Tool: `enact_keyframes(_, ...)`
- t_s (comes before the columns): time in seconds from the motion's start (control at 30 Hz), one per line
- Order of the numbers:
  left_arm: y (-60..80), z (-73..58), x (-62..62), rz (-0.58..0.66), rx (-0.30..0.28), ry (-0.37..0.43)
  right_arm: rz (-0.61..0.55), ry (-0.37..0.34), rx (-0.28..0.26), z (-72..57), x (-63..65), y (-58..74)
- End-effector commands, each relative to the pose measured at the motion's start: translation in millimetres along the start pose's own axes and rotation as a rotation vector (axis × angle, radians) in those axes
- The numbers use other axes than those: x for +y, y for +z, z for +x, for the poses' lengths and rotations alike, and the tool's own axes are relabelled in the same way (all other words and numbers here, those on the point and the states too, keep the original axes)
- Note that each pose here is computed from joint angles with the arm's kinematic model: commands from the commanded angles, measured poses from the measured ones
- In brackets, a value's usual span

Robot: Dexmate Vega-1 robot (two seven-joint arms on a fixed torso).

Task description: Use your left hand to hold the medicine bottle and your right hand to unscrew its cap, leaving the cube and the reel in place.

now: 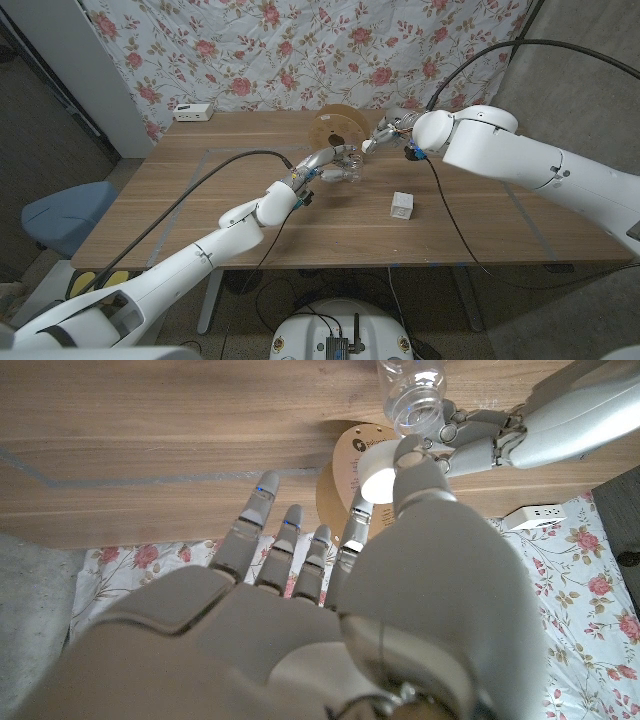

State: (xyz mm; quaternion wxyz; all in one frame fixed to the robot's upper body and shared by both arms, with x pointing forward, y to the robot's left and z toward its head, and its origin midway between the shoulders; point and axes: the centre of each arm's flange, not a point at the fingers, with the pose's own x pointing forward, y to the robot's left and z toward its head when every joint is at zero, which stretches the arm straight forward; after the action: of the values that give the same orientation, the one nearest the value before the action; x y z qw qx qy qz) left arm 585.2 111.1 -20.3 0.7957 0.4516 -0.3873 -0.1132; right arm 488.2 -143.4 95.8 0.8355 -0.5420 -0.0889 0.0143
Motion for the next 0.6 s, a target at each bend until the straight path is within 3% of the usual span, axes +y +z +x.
enact_keyframes(0.03,-5.3,-15.8,5.4,0.009,0.009,0.04,0.007,-0.019,0.025,-7.2,0.0,-5.2)
enact_keyframes(0.6,-12.7,-28.9,9.8,-0.043,-0.005,0.082,0.023,-0.049,0.038,-6.6,-0.3,-10.1)
